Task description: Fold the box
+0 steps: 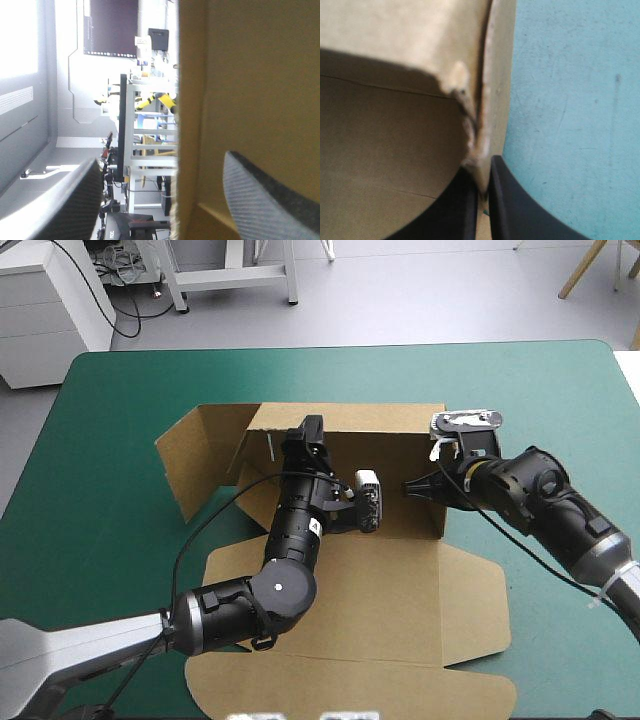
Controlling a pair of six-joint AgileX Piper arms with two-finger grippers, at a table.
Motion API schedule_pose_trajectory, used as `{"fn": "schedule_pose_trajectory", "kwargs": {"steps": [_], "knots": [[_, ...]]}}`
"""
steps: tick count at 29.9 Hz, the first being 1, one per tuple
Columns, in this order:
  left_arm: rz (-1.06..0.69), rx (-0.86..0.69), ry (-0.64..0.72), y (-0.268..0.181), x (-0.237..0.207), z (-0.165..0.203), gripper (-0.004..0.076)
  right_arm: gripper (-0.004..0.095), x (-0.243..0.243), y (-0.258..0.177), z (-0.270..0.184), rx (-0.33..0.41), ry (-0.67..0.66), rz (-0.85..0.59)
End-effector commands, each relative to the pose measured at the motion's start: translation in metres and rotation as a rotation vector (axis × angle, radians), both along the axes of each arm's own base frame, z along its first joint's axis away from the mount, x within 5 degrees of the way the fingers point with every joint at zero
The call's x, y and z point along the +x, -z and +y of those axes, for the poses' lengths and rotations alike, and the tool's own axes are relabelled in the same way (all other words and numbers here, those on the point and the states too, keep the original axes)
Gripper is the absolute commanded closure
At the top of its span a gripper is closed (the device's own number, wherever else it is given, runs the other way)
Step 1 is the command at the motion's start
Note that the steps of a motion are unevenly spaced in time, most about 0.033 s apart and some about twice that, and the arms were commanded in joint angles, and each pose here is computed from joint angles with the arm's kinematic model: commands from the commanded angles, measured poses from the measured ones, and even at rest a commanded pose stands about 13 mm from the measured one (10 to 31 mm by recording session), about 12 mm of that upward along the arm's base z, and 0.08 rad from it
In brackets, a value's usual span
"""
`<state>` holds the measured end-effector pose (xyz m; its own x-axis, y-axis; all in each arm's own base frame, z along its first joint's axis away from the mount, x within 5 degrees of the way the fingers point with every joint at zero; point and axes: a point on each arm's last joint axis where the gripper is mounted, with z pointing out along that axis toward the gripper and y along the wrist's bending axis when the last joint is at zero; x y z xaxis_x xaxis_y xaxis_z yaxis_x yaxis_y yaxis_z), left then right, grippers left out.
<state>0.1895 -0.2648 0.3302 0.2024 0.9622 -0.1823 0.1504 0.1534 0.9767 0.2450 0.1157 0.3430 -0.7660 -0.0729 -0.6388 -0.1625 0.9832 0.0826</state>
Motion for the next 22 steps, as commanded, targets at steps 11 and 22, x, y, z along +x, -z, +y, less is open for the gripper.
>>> {"fn": "schedule_pose_trajectory", "kwargs": {"steps": [11, 22], "knots": [[0.004, -0.115, 0.021, -0.081, -0.016, 0.013, 0.0703, 0.0927, 0.035, -0.014, -0.016, 0.005, -0.013, 0.052], [0.43, -0.489, -0.085, -0.16, 0.012, 0.084, 0.0708, 0.0927, 0.059, -0.009, -0.008, -0.021, -0.022, 0.085]]}}
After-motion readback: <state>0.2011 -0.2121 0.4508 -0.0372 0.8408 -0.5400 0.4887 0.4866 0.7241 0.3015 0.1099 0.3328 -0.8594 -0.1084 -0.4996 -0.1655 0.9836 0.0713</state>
